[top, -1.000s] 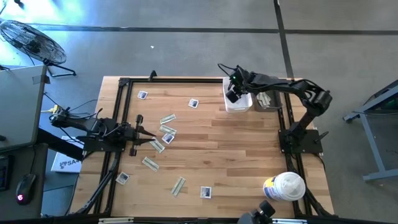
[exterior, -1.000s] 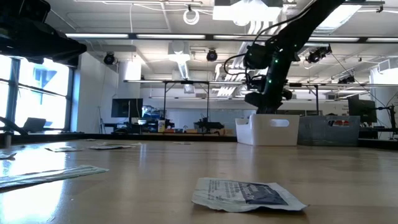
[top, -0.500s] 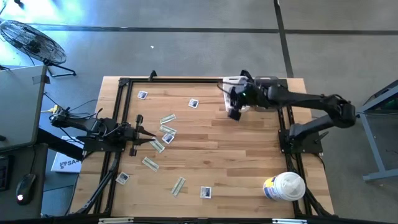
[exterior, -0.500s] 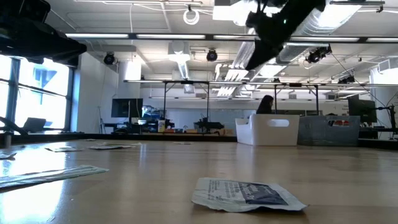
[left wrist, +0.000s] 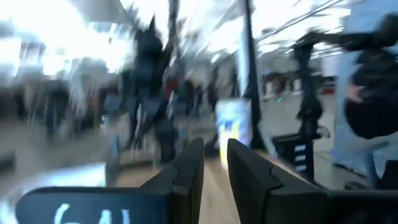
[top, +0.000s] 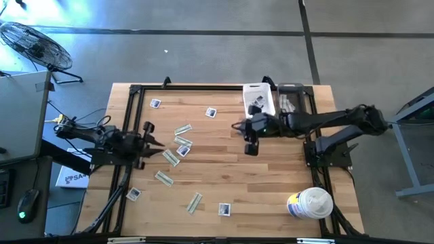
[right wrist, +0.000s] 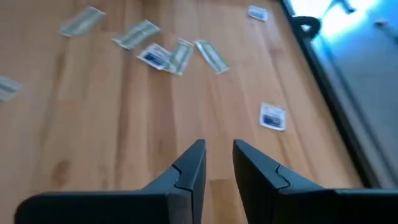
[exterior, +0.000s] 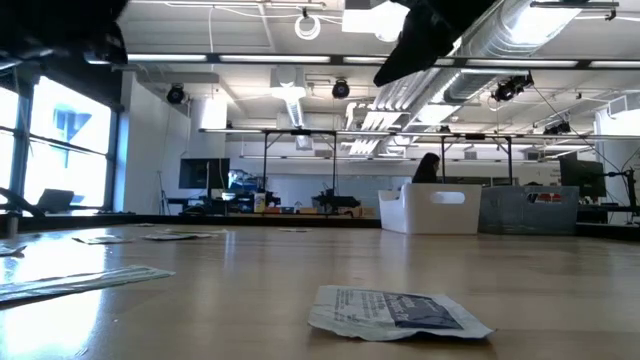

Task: Pick & Place First Aid Supplies
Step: Put the alcohol pad into the white bin

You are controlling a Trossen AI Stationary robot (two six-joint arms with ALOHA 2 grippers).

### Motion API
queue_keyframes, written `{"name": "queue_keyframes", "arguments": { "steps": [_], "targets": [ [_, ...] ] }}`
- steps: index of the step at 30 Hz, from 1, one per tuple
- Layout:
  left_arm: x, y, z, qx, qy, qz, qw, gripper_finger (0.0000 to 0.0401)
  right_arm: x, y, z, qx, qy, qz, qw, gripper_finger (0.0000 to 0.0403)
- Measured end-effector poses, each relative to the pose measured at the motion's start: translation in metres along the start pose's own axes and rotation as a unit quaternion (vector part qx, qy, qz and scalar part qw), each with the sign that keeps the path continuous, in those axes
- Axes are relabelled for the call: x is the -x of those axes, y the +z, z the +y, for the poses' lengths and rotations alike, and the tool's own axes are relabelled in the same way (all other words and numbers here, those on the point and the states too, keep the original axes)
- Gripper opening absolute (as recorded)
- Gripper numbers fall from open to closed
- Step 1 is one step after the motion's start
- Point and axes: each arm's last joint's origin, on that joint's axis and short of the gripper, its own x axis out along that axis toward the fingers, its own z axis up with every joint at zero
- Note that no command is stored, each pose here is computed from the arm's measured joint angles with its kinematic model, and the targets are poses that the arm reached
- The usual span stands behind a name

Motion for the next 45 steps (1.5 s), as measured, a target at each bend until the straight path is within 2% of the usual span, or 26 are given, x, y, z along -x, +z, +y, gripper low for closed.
{"name": "queue_keyframes", "arguments": {
  "steps": [4, 7, 10, 14, 18, 25, 28, 33, 36, 40, 45],
  "targets": [
    [-0.003, -0.002, -0.004, -0.079, -0.039, -0.061, 0.994, 0.0069, -0.010, -0.002, 0.010, 0.016, -0.035, 0.010, 0.999, 0.0074],
    [-0.010, -0.003, -0.004, -0.084, -0.038, -0.057, 0.994, 0.0069, -0.015, -0.007, 0.012, 0.026, -0.028, 0.034, 0.999, 0.0074],
    [-0.020, -0.004, -0.003, -0.051, 0.011, -0.051, 0.997, 0.0069, -0.020, -0.012, 0.013, 0.032, -0.027, 0.053, 0.998, 0.0073],
    [-0.042, -0.010, 0.002, -0.006, 0.133, 0.007, 0.991, 0.0069, -0.027, -0.022, 0.016, 0.037, -0.015, 0.042, 0.998, 0.0073],
    [-0.074, -0.011, 0.009, 0.023, 0.248, 0.060, 0.967, 0.0069, -0.035, -0.033, 0.017, 0.032, 0.002, 0.019, 0.999, 0.0073],
    [-0.131, -0.019, 0.042, 0.030, 0.338, 0.112, 0.934, 0.0069, -0.042, -0.042, 0.016, 0.027, 0.002, -0.010, 1.000, 0.0073],
    [-0.147, -0.031, 0.063, 0.052, 0.353, 0.151, 0.922, 0.0069, -0.042, -0.045, 0.015, 0.027, -0.002, -0.008, 1.000, 0.0073],
    [-0.167, -0.052, 0.098, 0.104, 0.340, 0.219, 0.908, 0.0069, -0.042, -0.048, 0.015, 0.028, -0.007, -0.004, 1.000, 0.0073],
    [-0.177, -0.067, 0.113, 0.114, 0.340, 0.266, 0.895, 0.0069, -0.042, -0.048, 0.015, 0.028, -0.007, -0.003, 1.000, 0.0073],
    [-0.188, -0.088, 0.130, 0.124, 0.351, 0.329, 0.868, 0.0069, -0.042, -0.048, 0.016, 0.028, -0.005, -0.003, 1.000, 0.0073],
    [-0.201, -0.108, 0.152, 0.144, 0.409, 0.362, 0.826, 0.0069, -0.042, -0.048, 0.016, 0.026, -0.004, -0.003, 1.000, 0.0073]
  ]
}}
